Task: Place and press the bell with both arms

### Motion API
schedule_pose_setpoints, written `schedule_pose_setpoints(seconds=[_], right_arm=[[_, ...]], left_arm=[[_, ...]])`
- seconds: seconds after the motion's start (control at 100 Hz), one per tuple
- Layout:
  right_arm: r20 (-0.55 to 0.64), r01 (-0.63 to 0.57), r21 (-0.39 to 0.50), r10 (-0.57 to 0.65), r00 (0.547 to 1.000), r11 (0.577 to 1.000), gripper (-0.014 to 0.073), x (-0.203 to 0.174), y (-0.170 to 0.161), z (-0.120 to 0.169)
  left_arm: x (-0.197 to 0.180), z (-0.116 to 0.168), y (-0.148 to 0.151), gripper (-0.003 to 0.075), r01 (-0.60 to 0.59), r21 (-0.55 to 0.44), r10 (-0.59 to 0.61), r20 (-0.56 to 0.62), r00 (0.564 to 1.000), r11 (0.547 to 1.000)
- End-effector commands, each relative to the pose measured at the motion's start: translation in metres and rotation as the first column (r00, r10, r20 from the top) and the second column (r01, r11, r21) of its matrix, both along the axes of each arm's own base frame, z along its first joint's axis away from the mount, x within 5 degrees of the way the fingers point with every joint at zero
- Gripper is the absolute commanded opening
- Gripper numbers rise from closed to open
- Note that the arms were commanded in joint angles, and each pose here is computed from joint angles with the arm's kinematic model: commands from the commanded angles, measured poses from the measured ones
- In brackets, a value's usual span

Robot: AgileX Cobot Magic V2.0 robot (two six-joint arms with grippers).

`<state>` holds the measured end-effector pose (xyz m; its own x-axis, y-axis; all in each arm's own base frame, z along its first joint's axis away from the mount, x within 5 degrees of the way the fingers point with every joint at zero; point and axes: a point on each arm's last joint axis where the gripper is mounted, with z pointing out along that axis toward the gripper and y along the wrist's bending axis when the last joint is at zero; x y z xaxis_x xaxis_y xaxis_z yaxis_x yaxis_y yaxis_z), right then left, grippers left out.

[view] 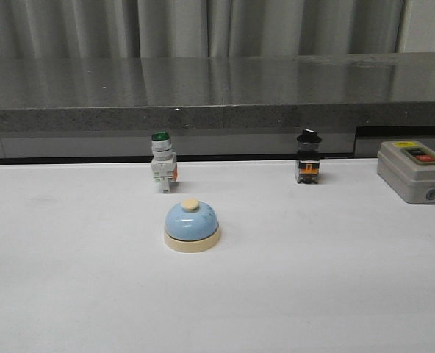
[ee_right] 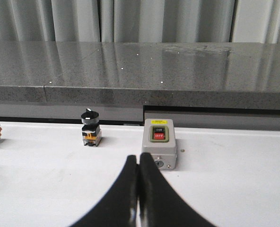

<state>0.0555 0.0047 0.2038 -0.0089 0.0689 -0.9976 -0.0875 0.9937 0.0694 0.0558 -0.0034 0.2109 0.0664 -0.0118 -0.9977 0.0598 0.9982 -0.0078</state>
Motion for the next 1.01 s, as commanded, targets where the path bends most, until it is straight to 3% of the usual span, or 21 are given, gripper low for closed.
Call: schedule_pose_setpoints(seconds=[0.0,1.0], right_arm=[[0.155,-0.003,-0.001,0.004,0.988,1.000,-0.0059,-0.0007,0.0005,0.0069],[0.128,-0.002,-0.003,0.002,0.992,1.000,-0.0059,-0.0005,0.0003,0.0056]], left_arm=[[-0.0026,0.0021,0.0008,-0.0019,-0.006,-0.014,0.007,0.093,0.996,1.000],[-0.0026,0.0021,0.0008,-0.0019,-0.006,-0.014,0.007,0.093,0.996,1.000]])
